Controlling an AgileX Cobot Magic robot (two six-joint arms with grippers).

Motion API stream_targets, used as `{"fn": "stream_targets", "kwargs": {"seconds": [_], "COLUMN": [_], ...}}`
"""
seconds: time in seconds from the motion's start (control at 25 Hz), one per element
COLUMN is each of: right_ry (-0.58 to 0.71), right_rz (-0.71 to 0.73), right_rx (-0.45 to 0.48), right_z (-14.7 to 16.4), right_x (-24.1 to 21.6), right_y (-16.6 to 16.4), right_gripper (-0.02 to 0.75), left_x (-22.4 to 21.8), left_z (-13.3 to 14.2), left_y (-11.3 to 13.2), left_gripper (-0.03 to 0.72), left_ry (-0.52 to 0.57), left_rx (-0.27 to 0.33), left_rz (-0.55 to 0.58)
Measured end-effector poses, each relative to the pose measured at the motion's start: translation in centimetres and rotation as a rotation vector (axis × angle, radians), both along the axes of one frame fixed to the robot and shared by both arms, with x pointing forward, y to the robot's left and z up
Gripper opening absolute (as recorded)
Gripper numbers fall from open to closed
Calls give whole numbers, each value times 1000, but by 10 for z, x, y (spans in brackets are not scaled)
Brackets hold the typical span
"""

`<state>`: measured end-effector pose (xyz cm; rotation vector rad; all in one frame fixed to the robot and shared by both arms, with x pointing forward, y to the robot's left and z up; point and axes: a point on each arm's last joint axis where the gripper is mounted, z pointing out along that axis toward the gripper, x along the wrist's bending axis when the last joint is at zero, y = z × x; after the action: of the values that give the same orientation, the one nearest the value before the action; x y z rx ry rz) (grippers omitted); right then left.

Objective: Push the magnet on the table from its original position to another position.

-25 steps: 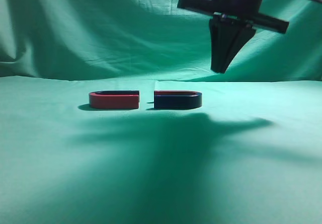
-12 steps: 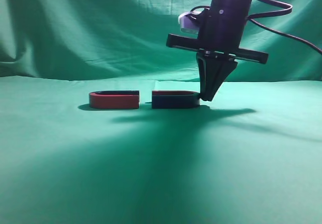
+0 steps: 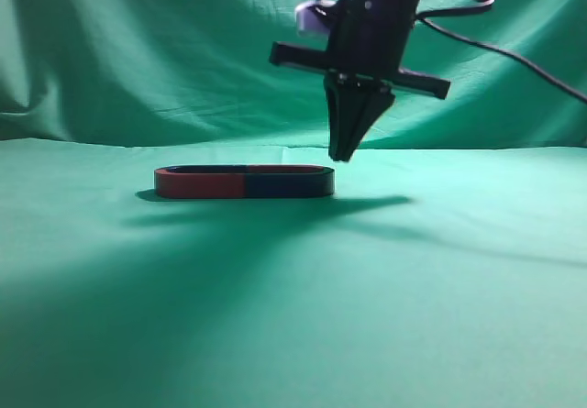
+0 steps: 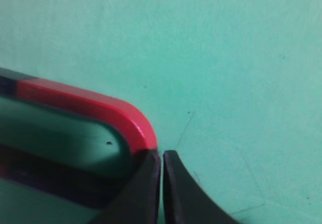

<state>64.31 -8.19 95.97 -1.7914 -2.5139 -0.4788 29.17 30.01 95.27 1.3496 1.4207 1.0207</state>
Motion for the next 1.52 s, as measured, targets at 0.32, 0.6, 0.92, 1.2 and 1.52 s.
{"fn": "stream_targets", "kwargs": {"seconds": [0.32, 0.6, 0.92, 1.2, 1.52], "right_ry": [-18, -170, -403, -406, -469], "right_rz": [36, 23, 20, 16, -1], "right_rx": [20, 107, 193, 159, 164], "right_z": [67, 153, 264, 269, 239], "right_x": [7, -19, -102, -171, -253], "right_y": [6, -7, -50, -87, -131], "right_gripper": [0, 0, 0, 0, 0], "left_x": [0, 0, 0, 0, 0], "left_z": [0, 0, 0, 0, 0], "left_y": [0, 0, 0, 0, 0], "left_gripper": [372, 372, 372, 372, 372], "left_ry": [0, 0, 0, 0, 0], "left_rx": [0, 0, 0, 0, 0], "left_rz": [0, 0, 0, 0, 0]}}
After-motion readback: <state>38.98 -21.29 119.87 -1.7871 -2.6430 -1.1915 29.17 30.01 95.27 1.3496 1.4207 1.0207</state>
